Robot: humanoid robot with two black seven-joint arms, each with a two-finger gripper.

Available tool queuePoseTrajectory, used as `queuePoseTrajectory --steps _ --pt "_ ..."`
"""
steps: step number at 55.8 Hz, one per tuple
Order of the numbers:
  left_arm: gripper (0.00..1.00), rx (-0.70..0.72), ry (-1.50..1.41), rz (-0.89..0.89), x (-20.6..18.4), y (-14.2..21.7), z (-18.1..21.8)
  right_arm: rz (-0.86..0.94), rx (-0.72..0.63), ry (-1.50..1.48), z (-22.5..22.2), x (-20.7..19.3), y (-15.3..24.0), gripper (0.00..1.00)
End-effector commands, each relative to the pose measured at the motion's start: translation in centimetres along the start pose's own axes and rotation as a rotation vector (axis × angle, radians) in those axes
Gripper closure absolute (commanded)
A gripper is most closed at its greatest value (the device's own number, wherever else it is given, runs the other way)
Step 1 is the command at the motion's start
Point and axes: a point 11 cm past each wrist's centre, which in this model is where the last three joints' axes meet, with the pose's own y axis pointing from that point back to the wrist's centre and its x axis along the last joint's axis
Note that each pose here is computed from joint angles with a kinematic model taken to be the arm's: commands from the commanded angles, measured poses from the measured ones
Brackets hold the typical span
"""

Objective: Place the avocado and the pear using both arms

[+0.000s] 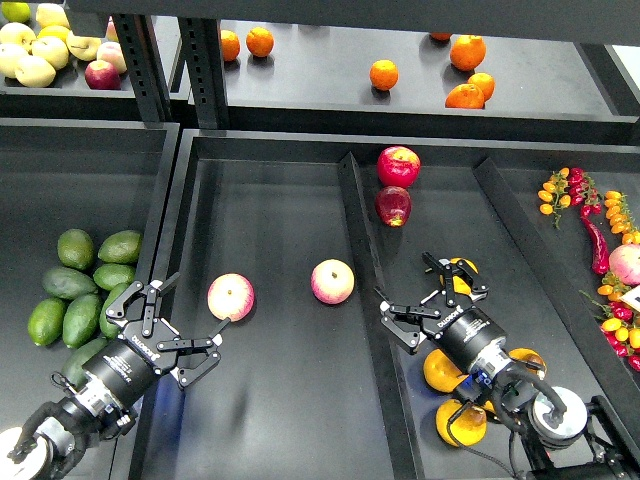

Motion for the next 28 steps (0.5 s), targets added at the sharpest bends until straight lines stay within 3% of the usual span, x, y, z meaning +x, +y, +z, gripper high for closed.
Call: queuePoseTrajectory --steps 1,28 --pt "0.00 0.009 0.003 0.003 0.1 -0.1 -0.3 -0.060 -0.006 0.006 0.4 -0.7 -0.1 0.01" --pt "0.00 0.014 -0.021 -0.047 -1.6 -0.6 -0.2 -0.336 0.040 -0.059 -0.2 -7.5 -1.0 0.01"
